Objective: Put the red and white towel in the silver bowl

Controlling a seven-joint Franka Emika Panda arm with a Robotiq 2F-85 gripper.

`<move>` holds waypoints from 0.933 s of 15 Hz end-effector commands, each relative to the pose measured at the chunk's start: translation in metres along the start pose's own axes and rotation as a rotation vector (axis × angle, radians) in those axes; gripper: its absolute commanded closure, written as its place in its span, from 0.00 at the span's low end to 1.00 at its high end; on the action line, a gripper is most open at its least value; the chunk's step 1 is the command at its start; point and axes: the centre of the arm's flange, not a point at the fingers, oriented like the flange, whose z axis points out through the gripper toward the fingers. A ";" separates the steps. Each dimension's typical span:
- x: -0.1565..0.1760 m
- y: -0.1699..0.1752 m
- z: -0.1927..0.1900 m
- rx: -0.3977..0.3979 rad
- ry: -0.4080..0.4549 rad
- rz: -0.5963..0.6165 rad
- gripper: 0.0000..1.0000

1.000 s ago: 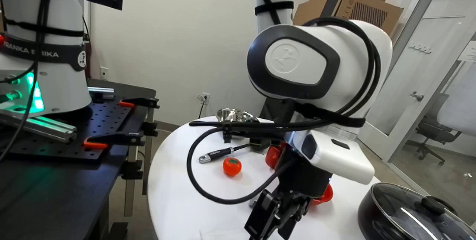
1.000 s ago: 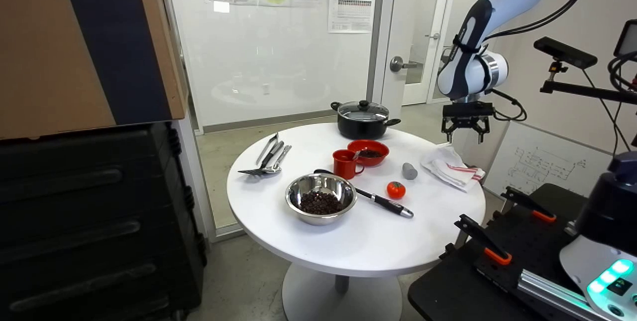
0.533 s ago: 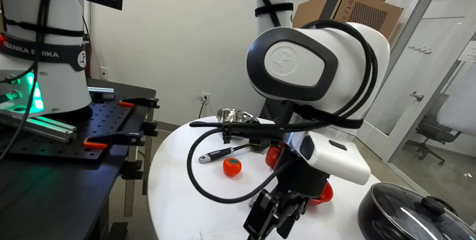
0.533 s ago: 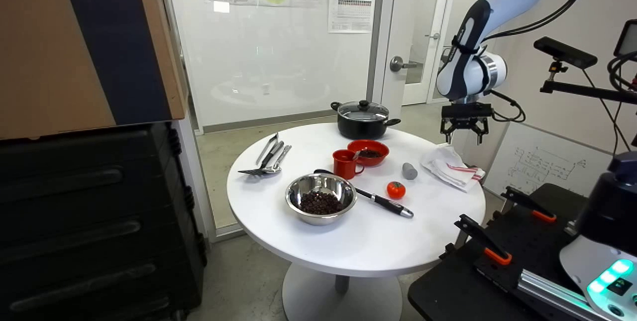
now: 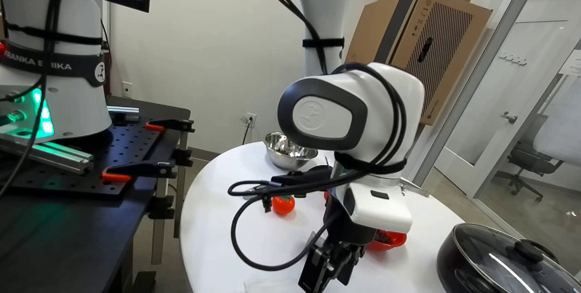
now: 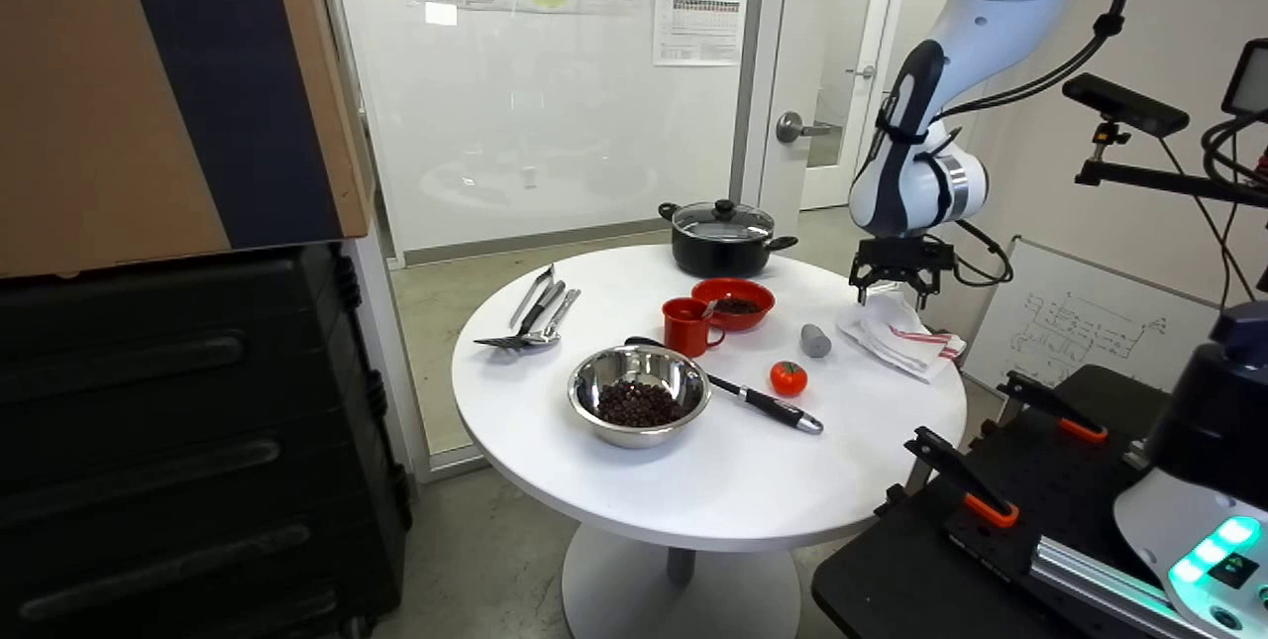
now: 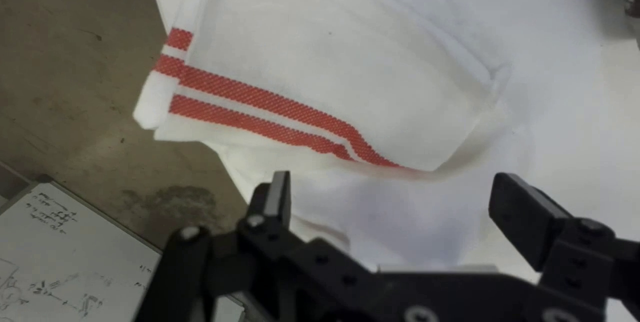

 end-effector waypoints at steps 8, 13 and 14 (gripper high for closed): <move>-0.018 0.008 0.053 0.014 0.013 -0.040 0.00; -0.019 0.012 0.064 -0.003 -0.003 0.004 0.34; -0.019 0.012 0.065 -0.004 -0.004 0.016 0.42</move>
